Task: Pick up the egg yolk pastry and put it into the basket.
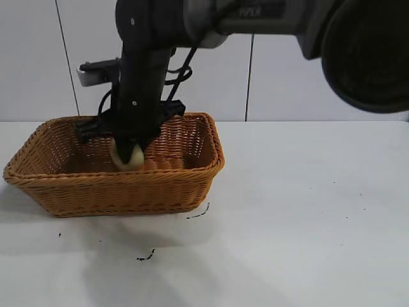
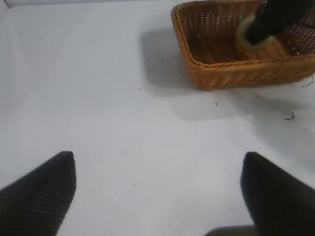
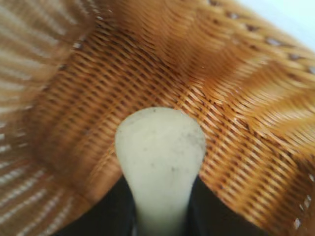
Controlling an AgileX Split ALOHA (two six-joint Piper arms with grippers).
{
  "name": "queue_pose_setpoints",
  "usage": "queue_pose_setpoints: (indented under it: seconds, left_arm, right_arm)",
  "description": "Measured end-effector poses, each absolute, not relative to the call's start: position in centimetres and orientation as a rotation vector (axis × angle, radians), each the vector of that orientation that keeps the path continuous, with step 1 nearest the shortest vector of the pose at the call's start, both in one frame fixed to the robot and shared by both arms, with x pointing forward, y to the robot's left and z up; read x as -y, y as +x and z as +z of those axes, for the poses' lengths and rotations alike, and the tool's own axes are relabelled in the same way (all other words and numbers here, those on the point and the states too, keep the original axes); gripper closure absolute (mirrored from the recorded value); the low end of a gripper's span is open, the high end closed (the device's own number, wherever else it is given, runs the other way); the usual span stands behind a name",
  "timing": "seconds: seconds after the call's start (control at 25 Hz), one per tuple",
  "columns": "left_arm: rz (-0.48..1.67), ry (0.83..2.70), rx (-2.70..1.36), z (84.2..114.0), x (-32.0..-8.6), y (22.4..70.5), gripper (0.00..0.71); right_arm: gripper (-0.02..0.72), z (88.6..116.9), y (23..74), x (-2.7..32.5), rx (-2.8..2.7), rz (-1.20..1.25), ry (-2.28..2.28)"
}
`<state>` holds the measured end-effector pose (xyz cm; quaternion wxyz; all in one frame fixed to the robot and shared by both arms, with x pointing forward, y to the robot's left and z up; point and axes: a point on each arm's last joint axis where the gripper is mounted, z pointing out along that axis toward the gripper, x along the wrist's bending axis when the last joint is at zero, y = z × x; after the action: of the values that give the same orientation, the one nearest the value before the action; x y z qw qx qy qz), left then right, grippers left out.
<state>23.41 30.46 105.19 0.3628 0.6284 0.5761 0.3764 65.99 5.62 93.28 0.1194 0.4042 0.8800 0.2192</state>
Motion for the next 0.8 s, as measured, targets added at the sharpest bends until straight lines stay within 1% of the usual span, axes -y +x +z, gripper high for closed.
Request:
queue_pose_setpoints:
  seconds: [0.04, 0.08, 0.16, 0.32, 0.44, 0.6, 0.8]
  left_arm:
    - [0.969, 1.618, -1.483, 105.2, -30.5, 23.4, 0.017]
    - [0.969, 1.618, -1.483, 105.2, -30.5, 23.4, 0.017]
    - [0.969, 1.618, -1.483, 105.2, -30.5, 23.4, 0.017]
    - [0.969, 1.618, -1.483, 105.2, -30.5, 23.4, 0.017]
    - [0.969, 1.618, -1.483, 105.2, -30.5, 23.4, 0.017]
    - [0.969, 1.618, -1.483, 105.2, -30.5, 23.4, 0.017]
    - [0.969, 1.618, -1.483, 105.2, -30.5, 23.4, 0.017]
  right_arm:
    - [0.076, 94.0, 65.9, -5.5, -2.566, 0.647, 1.178]
    - [0.052, 94.6, 65.9, -5.4, -2.563, 0.648, 1.175]
    - [0.025, 96.7, 65.6, -5.2, -2.549, 0.667, 1.168]
    - [0.015, 101.3, 65.9, -3.4, -2.472, 0.756, 1.177]
    - [0.015, 103.5, 67.4, -0.6, -2.398, 0.784, 1.229]
    - [0.011, 104.0, 70.4, 5.2, -2.319, 0.712, 1.366]
    - [0.008, 103.6, 73.7, 14.5, -2.21, 0.577, 1.569]
